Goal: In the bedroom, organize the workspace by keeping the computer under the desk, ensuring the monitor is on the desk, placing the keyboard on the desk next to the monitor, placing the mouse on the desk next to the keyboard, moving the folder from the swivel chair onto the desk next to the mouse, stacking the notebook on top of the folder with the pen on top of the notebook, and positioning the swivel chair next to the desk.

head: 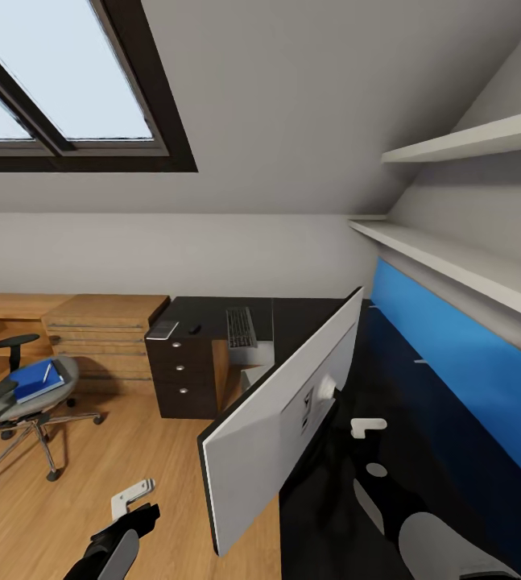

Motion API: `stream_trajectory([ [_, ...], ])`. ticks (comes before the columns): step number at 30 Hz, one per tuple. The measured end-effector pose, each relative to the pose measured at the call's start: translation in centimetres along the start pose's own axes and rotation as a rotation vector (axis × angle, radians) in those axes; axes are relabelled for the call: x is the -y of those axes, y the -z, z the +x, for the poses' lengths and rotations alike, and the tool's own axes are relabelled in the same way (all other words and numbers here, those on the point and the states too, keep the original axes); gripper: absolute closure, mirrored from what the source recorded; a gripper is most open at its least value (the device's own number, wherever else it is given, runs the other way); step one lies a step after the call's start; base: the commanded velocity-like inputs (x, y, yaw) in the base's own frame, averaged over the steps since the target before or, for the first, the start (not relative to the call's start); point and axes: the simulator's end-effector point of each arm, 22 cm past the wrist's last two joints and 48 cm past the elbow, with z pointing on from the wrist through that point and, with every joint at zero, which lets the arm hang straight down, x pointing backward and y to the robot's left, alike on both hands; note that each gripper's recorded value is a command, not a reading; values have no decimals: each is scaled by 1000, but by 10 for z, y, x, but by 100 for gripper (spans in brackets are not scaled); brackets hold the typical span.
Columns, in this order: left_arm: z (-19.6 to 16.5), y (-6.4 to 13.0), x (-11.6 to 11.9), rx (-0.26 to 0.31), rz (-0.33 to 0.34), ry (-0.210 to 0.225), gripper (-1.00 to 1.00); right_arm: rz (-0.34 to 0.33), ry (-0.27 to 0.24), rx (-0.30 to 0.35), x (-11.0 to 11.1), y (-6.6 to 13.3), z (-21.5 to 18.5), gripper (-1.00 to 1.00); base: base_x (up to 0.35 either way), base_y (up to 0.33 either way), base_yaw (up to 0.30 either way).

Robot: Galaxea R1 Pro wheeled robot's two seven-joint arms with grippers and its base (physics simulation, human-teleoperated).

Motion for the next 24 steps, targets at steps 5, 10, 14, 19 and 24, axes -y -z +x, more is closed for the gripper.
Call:
stream_trajectory([
  [5, 0, 0, 0, 0, 0, 0, -100, -1, 0, 2, 0, 0, 0, -100, 0, 0, 0],
  [10, 0, 0, 0, 0, 0, 0, -100, -4, 3, 6, -1, 0, -2, -100, 0, 0, 0],
  [14, 0, 0, 0, 0, 0, 0, -100, -18, 24, 12, -6, 0, -3, -100, 0, 0, 0],
  [19, 0, 0, 0, 0, 0, 0, -100, -23, 31, 15, -8, 0, -4, -100, 0, 0, 0],
  [24, 0, 0, 0, 0, 0, 0, -100, -24, 32, 15, -9, 0, -4, -100, 0, 0, 0],
])
